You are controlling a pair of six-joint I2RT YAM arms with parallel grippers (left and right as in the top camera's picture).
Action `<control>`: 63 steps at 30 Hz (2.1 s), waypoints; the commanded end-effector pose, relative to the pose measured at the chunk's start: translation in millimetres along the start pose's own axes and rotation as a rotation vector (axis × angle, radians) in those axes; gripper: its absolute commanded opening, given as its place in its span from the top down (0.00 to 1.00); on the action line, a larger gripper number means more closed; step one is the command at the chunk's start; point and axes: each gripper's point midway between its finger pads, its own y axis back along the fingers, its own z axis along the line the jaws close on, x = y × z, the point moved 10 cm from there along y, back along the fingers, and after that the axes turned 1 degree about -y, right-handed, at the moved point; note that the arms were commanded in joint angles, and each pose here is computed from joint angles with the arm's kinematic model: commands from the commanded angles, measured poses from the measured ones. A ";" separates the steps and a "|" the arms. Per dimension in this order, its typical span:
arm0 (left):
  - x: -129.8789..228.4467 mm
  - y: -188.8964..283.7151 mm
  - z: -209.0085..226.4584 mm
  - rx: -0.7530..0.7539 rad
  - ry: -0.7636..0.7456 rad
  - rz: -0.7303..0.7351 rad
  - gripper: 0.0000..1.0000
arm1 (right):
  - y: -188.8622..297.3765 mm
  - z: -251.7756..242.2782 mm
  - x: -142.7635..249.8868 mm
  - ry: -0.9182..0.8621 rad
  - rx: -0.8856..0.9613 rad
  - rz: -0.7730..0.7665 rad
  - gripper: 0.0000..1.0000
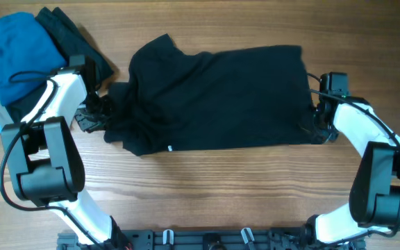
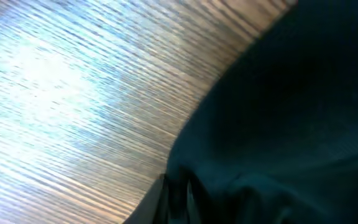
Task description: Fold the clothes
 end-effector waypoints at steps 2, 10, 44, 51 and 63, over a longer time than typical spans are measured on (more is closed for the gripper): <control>0.9 6.0 7.4 -0.048 0.005 -0.024 0.96 | -20.3 -25.8 27.8 -0.057 0.233 0.116 0.96; -0.5 6.6 -7.3 0.137 -0.046 -0.002 0.96 | -20.0 -37.6 28.7 -0.111 0.267 0.140 0.96; -82.0 -48.0 -187.3 0.511 -0.499 -0.554 0.96 | 110.1 -4.5 -34.5 -0.008 -0.222 -0.205 0.35; -80.5 19.1 -183.4 0.596 -0.386 -0.629 0.96 | 97.9 14.7 -82.5 0.026 -0.307 -0.486 0.35; -46.2 6.5 -160.6 0.492 -0.283 -0.315 0.96 | -37.1 51.0 -138.8 0.063 -0.340 -0.644 0.26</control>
